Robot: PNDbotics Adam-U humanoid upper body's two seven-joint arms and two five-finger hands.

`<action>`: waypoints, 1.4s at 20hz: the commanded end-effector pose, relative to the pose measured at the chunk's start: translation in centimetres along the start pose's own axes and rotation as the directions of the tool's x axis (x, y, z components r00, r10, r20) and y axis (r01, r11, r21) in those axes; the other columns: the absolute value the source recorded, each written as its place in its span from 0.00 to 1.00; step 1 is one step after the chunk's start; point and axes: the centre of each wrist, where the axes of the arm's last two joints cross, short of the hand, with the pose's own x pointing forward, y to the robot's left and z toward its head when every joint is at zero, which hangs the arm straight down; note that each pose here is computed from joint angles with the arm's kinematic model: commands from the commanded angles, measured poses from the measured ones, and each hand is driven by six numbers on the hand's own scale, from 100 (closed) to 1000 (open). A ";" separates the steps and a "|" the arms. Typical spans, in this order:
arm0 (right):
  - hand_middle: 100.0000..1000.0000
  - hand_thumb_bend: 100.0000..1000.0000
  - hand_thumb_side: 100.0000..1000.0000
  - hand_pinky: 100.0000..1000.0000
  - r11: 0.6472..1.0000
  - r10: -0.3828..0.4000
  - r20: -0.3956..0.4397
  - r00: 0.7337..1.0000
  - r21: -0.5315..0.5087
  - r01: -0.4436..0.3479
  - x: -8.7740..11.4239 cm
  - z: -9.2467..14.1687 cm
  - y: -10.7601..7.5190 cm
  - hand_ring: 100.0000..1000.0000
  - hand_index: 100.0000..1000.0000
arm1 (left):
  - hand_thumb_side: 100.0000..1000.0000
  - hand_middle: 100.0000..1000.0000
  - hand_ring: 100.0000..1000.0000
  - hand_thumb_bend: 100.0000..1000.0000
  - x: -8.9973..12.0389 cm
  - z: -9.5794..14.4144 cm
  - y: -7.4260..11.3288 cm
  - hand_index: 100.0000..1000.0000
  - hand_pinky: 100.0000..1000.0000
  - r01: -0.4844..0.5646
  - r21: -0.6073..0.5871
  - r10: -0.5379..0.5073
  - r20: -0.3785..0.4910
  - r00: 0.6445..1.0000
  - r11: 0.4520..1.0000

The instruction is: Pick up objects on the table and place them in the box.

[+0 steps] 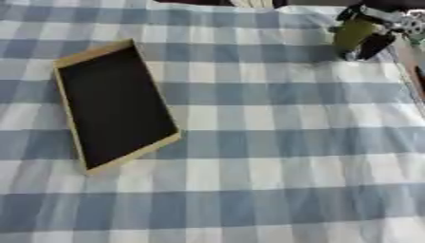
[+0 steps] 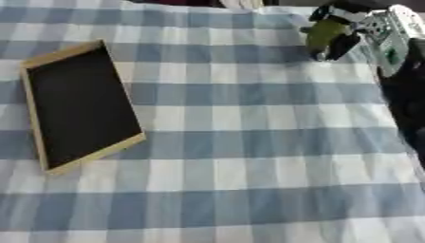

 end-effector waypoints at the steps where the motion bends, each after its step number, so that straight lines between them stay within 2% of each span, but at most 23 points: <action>1: 0.82 0.28 0.00 0.80 0.999 0.010 -0.033 0.999 -0.044 -0.011 -1.3 1.2 -2.5 0.85 0.88 | 0.44 0.70 0.45 0.00 0.4 -0.7 0.4 0.85 0.65 0.010 -0.005 -0.010 0.025 1.000 1.000; 5: 0.81 0.29 0.00 0.79 1.000 0.009 -0.055 0.998 -0.020 -0.010 -1.6 1.3 -2.4 0.84 0.88 | 0.44 0.70 0.45 0.00 0.4 -0.7 0.4 0.85 0.65 0.011 -0.007 -0.011 0.025 1.000 1.000; 7: 0.78 0.26 0.00 0.75 1.000 0.014 -0.069 0.998 -0.005 -0.014 -1.7 1.3 -2.2 0.79 0.87 | 0.44 0.70 0.45 0.00 0.4 -0.7 0.4 0.85 0.65 0.012 -0.008 -0.012 0.026 1.000 1.000; 8: 0.69 0.27 0.00 0.67 1.000 0.016 -0.074 0.997 0.001 -0.016 -1.7 1.3 -2.2 0.71 0.81 | 0.44 0.70 0.45 0.00 0.4 -0.7 0.4 0.84 0.65 0.012 -0.007 -0.012 0.025 1.000 1.000; 9: 0.65 0.26 0.00 0.62 1.000 0.017 -0.076 0.997 0.006 -0.016 -1.7 1.2 -2.1 0.66 0.78 | 0.44 0.70 0.45 0.00 0.4 -0.7 0.3 0.84 0.65 0.012 -0.007 -0.012 0.025 1.000 1.000; 10: 0.55 0.19 0.00 0.52 1.000 0.014 -0.078 0.997 0.005 -0.014 -1.7 1.2 -2.0 0.56 0.72 | 0.44 0.70 0.45 0.00 0.4 -0.7 0.3 0.84 0.65 0.012 -0.007 -0.012 0.025 1.000 1.000; 11: 0.50 0.13 0.00 0.47 1.000 0.007 -0.079 0.997 -0.004 -0.007 -1.7 1.2 -2.0 0.52 0.68 | 0.44 0.70 0.45 0.00 0.5 -0.7 0.3 0.84 0.65 0.012 -0.007 -0.012 0.025 1.000 1.000; 12: 0.46 0.03 0.00 0.41 1.000 -0.004 -0.081 0.997 -0.017 0.002 -1.7 1.2 -1.9 0.47 0.63 | 0.44 0.69 0.45 0.00 0.5 -0.7 0.3 0.84 0.65 0.012 -0.007 -0.012 0.026 1.000 1.000; 15: 0.42 0.00 0.00 0.33 0.998 -0.009 -0.091 0.996 -0.067 0.003 -1.7 1.2 -1.6 0.41 0.56 | 0.44 0.69 0.44 0.00 0.5 -0.7 0.3 0.84 0.65 0.014 -0.008 -0.013 0.028 1.000 1.000; 22: 0.39 0.04 0.00 0.32 0.991 0.017 -0.087 0.996 -0.132 -0.028 -1.9 1.2 -0.5 0.38 0.49 | 0.44 0.68 0.44 0.00 0.6 -0.7 0.2 0.84 0.65 0.019 -0.010 -0.018 0.027 0.999 1.000; 28: 0.37 0.04 0.00 0.29 0.982 0.029 -0.015 0.999 -0.185 -0.032 -1.5 1.8 -1.3 0.35 0.49 | 0.44 0.68 0.43 0.00 0.8 -0.8 0.2 0.83 0.65 0.023 -0.016 -0.022 0.025 0.999 1.000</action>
